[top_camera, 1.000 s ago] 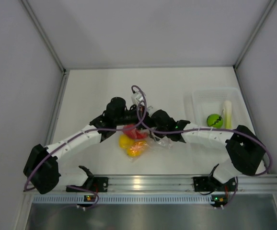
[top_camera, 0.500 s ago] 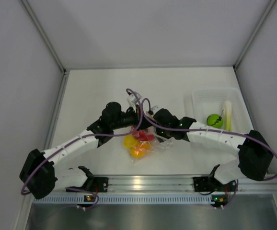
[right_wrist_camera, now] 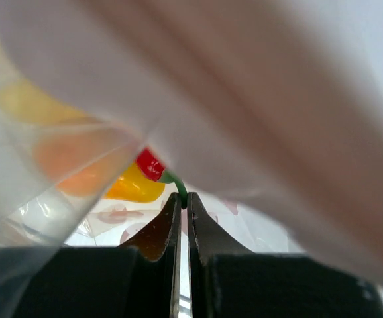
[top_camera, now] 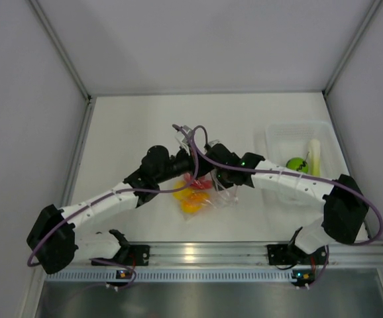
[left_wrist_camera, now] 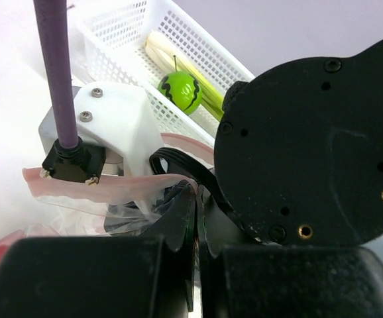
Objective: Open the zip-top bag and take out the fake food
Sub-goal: Pick up the fake vegetable from the zipper food storage bag.
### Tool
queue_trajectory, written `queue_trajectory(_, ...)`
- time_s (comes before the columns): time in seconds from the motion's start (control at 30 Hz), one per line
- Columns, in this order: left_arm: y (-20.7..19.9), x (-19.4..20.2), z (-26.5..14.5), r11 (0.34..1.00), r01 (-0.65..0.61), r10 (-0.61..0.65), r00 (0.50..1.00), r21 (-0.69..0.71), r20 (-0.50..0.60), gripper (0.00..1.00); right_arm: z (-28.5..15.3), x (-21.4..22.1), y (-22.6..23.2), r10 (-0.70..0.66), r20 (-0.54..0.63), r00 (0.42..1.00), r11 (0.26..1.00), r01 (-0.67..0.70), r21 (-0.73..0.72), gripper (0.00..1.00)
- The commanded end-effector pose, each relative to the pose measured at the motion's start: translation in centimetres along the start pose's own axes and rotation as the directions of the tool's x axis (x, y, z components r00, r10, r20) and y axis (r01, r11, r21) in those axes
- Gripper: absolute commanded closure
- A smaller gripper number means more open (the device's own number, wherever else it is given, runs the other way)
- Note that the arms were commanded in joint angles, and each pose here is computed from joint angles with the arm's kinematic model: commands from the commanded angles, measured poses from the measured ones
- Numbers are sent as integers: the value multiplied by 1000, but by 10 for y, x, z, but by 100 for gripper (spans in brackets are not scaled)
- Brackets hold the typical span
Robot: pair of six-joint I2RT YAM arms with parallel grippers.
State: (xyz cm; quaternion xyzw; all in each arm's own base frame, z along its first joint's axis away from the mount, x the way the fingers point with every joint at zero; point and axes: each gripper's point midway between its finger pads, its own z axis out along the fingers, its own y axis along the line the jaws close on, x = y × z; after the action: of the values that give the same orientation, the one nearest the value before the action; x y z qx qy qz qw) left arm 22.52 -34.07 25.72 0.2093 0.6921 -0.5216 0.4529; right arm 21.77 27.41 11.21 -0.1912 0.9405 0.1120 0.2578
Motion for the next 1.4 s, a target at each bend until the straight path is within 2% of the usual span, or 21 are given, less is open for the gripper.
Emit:
queue_trajectory(0.0,-8,13,1,999,-37,37,999,25,-5,100,-20,-29,25,20,104,994,998,-14,-54,100)
queue_trajectory(0.17,8,21,-7,998,-40,40,999,-44,7,100,-19,-13,2,25,85,996,1000,-25,-1,100)
queue_trajectory(0.33,6,15,-13,997,-49,51,998,-53,35,100,-11,0,-26,66,68,996,997,-68,32,100)
queue_trajectory(0.53,10,19,-12,997,-54,56,998,-59,24,100,-15,-2,-40,70,69,995,995,-75,69,100)
queue_trajectory(0.67,24,29,-10,993,-38,40,999,-111,11,100,-23,-4,-50,64,71,995,990,-72,118,100)
queue_trajectory(0.77,39,32,-10,984,-13,18,1000,-178,23,100,-27,-1,-52,70,70,995,990,-78,119,100)
queue_trajectory(0.9,52,32,-13,970,-5,16,999,-242,45,100,-32,2,-43,78,75,994,995,-82,51,100)
queue_trajectory(0.97,50,31,-13,971,-2,15,999,-240,50,100,-38,-5,-37,91,102,991,996,-93,12,100)
queue_trajectory(1.2,24,24,-8,984,-26,37,998,-174,58,100,-43,-30,-36,109,119,987,990,-118,74,100)
queue_trajectory(1.37,-4,22,-2,991,-62,70,996,-118,62,100,-26,-28,-42,101,68,993,982,-110,155,100)
